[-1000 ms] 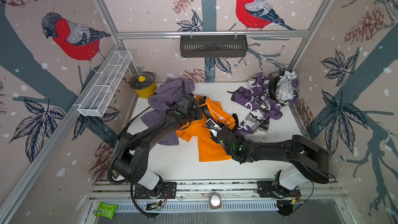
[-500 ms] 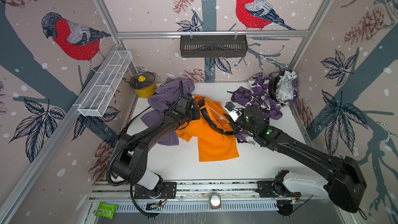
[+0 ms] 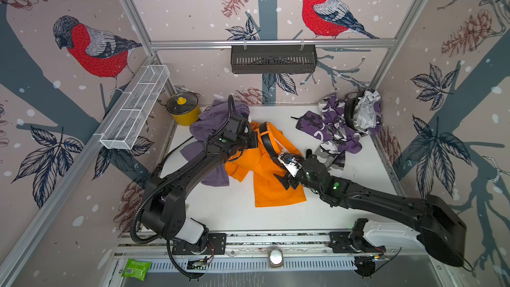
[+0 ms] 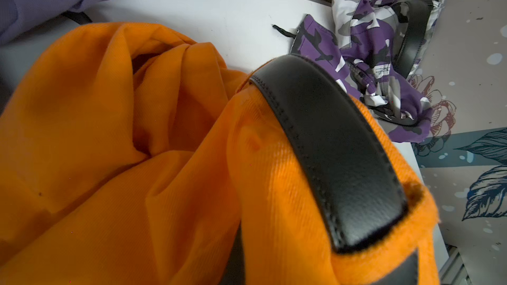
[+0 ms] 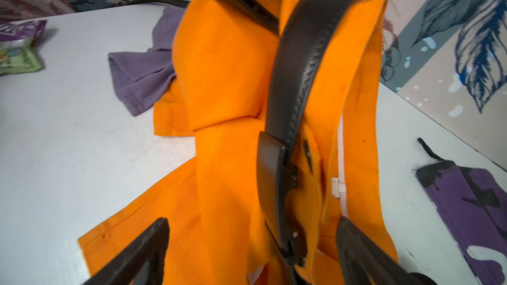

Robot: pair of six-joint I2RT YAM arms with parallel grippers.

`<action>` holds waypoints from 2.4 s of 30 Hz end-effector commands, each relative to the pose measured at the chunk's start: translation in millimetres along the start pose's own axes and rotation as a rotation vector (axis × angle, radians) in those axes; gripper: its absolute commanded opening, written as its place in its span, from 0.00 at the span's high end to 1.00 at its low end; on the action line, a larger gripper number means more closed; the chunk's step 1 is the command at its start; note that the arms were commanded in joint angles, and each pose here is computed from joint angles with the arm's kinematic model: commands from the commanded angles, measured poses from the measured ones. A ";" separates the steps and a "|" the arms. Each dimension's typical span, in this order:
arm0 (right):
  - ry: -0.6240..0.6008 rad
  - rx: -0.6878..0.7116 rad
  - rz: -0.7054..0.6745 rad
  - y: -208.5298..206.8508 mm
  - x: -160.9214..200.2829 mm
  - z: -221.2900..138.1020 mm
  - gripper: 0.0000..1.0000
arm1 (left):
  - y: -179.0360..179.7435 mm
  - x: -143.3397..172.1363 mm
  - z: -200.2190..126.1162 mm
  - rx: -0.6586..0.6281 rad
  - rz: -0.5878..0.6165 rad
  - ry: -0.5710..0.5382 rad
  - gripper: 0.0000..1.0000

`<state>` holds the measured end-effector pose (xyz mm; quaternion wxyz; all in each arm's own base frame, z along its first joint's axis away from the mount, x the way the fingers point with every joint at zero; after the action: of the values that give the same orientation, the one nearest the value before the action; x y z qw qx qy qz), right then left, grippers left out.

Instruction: Remove the belt from the trousers

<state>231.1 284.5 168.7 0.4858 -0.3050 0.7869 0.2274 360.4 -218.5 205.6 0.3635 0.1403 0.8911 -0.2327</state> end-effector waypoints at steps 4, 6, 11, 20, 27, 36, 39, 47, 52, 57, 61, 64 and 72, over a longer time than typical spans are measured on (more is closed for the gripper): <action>-0.076 0.048 0.099 -23.3 -5.2 28.0 0.01 | -8.6 -11.1 -8.9 0.039 -0.012 -0.042 1.00; -0.039 -0.020 0.079 -21.5 -1.7 39.8 0.10 | -8.2 -10.3 -9.7 0.035 -0.014 -0.043 1.00; -0.047 -0.240 0.055 -12.3 -16.0 27.5 0.73 | -0.5 -4.5 -9.1 -0.003 -0.010 -0.027 1.00; 0.147 -0.592 0.060 -2.2 -26.6 -14.4 1.00 | 17.0 -7.9 -21.9 -0.116 0.083 -0.052 0.52; 0.199 -0.715 0.078 -2.5 -39.7 -33.3 1.00 | 7.1 -51.4 -108.7 -0.262 0.326 -0.363 0.00; 0.187 -0.840 0.091 3.8 -63.4 -49.7 1.00 | -52.9 -23.8 -94.4 -0.204 0.762 -0.411 0.00; 0.173 -0.869 0.093 7.4 -69.5 -56.9 1.00 | -62.7 -21.3 -99.8 -0.198 0.856 -0.485 0.00; 0.157 -0.891 0.094 10.6 -76.0 -64.4 1.00 | -76.8 -28.9 -106.3 -0.181 0.998 -0.582 0.03; 0.158 -0.891 0.092 11.4 -76.9 -66.3 1.00 | -88.7 -18.3 -100.5 -0.107 1.106 -0.611 0.04; 0.157 -0.889 0.089 11.3 -77.2 -66.4 1.00 | -94.4 -15.3 -96.0 -0.081 1.160 -0.629 0.04; 0.161 -0.896 0.091 12.5 -76.9 -65.1 1.00 | -101.6 -16.5 -92.0 -0.048 1.179 -0.642 0.05; 0.163 -0.897 0.093 12.4 -77.0 -64.1 1.00 | -105.8 -14.9 -85.4 -0.030 1.198 -0.641 0.06; 0.185 -0.911 0.102 16.7 -72.4 -63.2 1.00 | -118.4 -17.0 -78.9 -0.003 1.233 -0.684 0.08</action>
<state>211.5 268.9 251.6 0.2132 -0.4474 0.6936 0.5227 282.9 -267.3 276.0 0.6447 0.5413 0.5397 0.0040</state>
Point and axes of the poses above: each gripper's point midway between its finger pads, its own z axis out along the fingers, its own y axis along the line the jaws close on, x = y × z, the point moved 2 cm from there along -z, back along the fingers, and after that the axes turned 14 degrees about z, right-handed, at the moved point
